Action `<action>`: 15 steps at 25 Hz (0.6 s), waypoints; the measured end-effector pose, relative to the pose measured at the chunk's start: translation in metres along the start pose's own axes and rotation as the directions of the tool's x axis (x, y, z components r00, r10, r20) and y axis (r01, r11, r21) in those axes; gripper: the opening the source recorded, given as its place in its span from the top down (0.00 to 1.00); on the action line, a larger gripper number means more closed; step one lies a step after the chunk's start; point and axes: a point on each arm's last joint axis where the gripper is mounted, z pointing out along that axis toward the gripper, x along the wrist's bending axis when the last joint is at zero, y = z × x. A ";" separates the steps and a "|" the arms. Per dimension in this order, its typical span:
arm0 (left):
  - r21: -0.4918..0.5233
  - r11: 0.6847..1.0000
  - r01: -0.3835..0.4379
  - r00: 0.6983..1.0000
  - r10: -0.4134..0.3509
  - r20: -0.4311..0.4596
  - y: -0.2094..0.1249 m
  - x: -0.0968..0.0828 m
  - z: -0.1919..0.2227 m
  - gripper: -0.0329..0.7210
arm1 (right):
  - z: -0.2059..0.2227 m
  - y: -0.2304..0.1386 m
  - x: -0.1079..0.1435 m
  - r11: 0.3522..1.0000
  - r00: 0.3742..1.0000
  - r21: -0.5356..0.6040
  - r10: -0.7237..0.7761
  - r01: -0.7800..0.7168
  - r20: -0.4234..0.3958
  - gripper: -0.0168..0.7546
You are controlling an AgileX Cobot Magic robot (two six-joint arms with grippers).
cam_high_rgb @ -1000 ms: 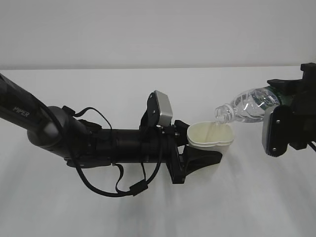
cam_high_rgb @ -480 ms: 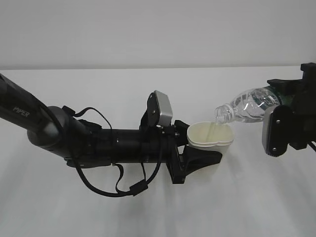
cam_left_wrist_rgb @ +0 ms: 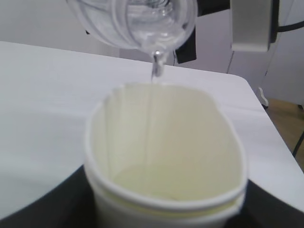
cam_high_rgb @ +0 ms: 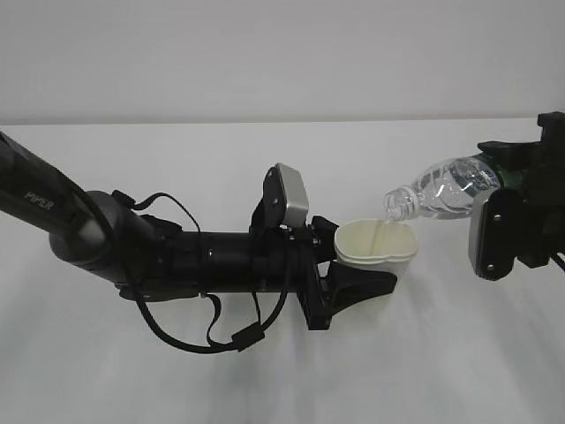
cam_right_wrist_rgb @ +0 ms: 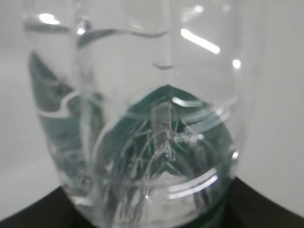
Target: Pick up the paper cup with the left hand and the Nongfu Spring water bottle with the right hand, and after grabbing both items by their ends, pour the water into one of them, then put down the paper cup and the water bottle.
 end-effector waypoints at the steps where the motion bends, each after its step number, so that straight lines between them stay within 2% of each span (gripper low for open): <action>1: 0.000 1.000 0.000 1.000 0.000 0.000 0.000 0.000 0.000 0.38 | 0.000 0.000 0.000 1.000 1.000 0.000 0.000 0.000 0.000 0.48; 15: 0.000 1.000 0.000 1.000 0.000 0.000 0.000 0.000 0.000 0.38 | 0.000 0.000 0.000 1.000 1.000 -0.002 -0.016 0.016 0.000 0.48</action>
